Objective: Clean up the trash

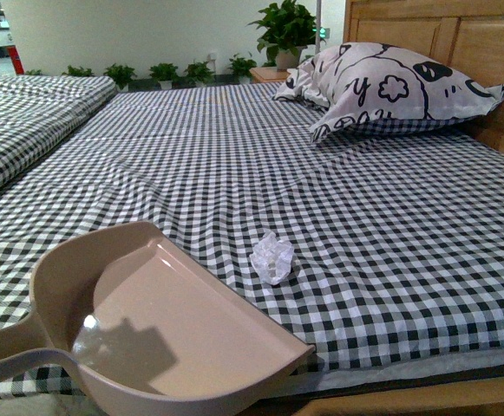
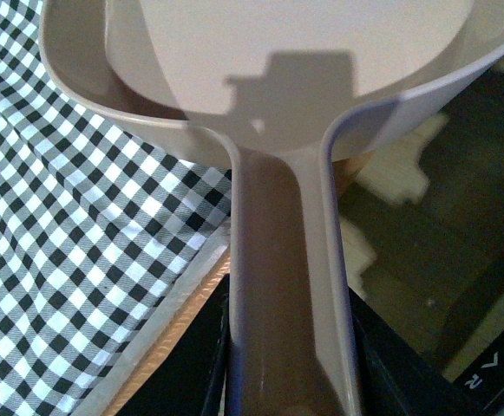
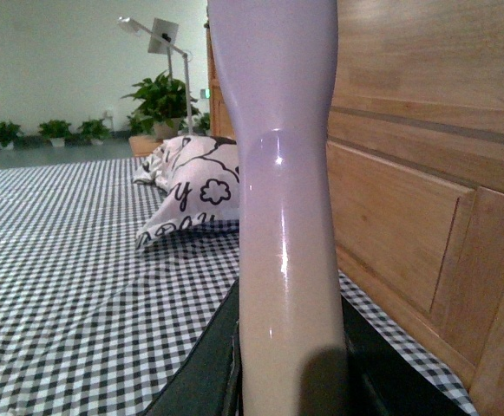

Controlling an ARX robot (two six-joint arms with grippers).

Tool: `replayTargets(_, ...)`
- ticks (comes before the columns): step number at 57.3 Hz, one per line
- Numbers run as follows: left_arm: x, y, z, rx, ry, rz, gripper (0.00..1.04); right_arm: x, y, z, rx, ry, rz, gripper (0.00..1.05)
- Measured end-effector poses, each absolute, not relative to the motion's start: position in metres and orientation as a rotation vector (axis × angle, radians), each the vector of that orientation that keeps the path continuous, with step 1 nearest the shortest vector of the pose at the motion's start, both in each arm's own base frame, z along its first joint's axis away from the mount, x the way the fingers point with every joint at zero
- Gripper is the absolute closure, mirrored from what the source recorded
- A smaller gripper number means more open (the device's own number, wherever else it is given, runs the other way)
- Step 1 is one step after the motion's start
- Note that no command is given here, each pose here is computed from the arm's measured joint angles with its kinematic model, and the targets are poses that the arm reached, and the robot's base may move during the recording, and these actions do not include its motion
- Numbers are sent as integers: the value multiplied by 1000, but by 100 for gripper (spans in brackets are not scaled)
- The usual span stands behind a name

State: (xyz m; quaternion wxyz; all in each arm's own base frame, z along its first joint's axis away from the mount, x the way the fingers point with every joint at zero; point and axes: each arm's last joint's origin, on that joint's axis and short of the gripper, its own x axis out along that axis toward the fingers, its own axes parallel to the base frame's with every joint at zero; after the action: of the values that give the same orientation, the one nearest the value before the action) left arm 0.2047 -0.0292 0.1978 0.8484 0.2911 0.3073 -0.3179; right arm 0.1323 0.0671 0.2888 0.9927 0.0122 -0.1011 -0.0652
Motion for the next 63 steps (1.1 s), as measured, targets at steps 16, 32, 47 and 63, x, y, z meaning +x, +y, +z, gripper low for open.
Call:
replayTargets(16, 204, -27, 188, 609, 667, -675, 77, 132, 67, 289, 25, -203, -131, 85)
replayTargets(32, 204, -27, 187, 611, 668, -676, 77, 133, 68, 288, 18, -181, -135, 85)
replayTargets(47, 204, -27, 187, 610, 666, -679, 77, 195, 101, 287, -245, 343, 73, 85)
replayTargets(63, 204, -27, 187, 610, 668, -680, 77, 289, 144, 262, -313, 505, 120, 85)
